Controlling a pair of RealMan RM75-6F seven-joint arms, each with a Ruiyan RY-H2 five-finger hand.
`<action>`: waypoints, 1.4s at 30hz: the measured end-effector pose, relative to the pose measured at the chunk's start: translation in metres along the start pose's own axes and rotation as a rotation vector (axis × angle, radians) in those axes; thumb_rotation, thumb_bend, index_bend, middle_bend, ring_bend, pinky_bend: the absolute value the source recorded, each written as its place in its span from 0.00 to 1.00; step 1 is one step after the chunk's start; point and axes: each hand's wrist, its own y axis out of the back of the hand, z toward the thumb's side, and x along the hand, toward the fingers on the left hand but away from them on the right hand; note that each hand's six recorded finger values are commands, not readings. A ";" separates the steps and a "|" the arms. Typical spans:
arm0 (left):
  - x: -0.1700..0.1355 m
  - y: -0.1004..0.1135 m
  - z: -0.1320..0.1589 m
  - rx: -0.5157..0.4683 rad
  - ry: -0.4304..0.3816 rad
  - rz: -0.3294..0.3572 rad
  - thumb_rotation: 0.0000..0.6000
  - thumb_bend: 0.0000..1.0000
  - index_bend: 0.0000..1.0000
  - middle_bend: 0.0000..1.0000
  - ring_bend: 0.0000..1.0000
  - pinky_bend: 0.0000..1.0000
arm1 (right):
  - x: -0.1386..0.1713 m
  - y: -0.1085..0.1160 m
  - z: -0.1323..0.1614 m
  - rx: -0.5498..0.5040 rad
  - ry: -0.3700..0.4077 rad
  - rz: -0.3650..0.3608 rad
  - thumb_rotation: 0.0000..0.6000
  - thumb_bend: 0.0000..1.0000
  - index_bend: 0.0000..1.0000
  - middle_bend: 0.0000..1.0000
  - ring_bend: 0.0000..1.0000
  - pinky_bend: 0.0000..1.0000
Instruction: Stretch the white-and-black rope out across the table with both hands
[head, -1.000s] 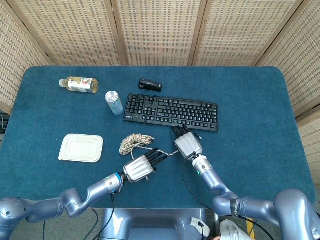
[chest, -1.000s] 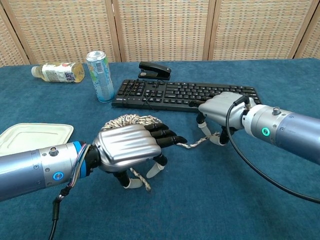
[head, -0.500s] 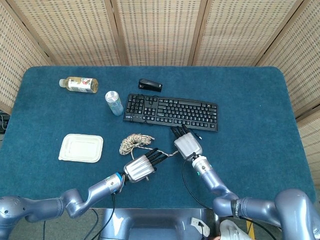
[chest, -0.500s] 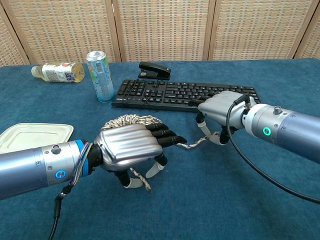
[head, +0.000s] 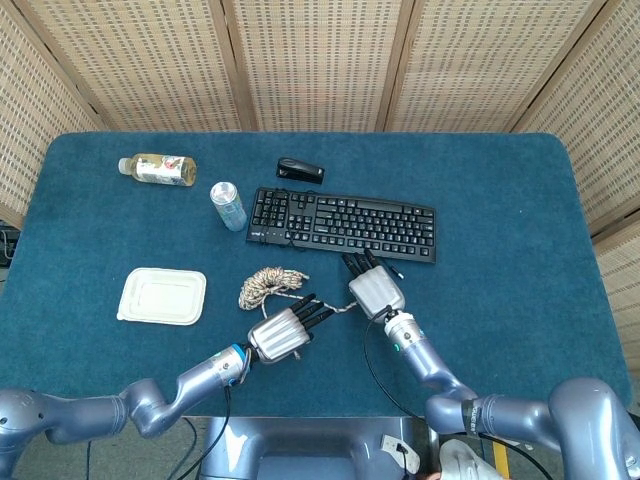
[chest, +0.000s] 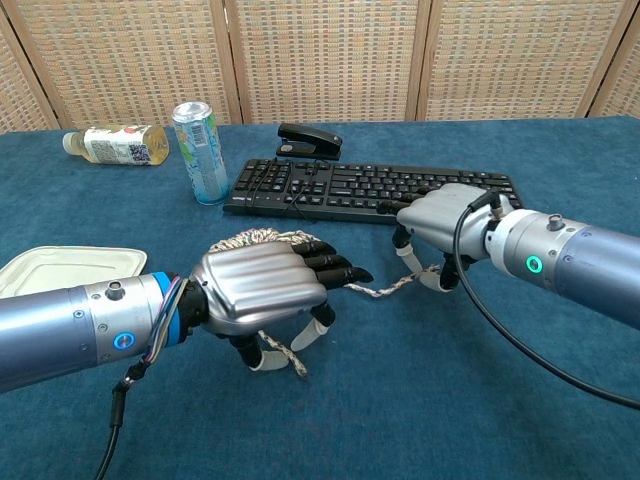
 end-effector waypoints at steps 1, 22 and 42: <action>0.000 0.000 0.000 0.001 0.001 -0.003 1.00 0.43 0.61 0.00 0.00 0.00 | 0.000 0.000 0.000 0.000 0.000 0.000 1.00 0.46 0.67 0.00 0.00 0.00; 0.002 0.003 -0.003 0.006 0.029 -0.008 1.00 0.50 0.72 0.00 0.00 0.00 | 0.000 -0.001 -0.002 -0.007 0.000 -0.003 1.00 0.46 0.68 0.00 0.00 0.00; -0.120 0.007 -0.110 0.024 0.246 0.016 1.00 0.52 0.81 0.00 0.00 0.00 | 0.004 0.011 -0.037 0.018 -0.077 -0.040 1.00 0.46 0.69 0.00 0.00 0.00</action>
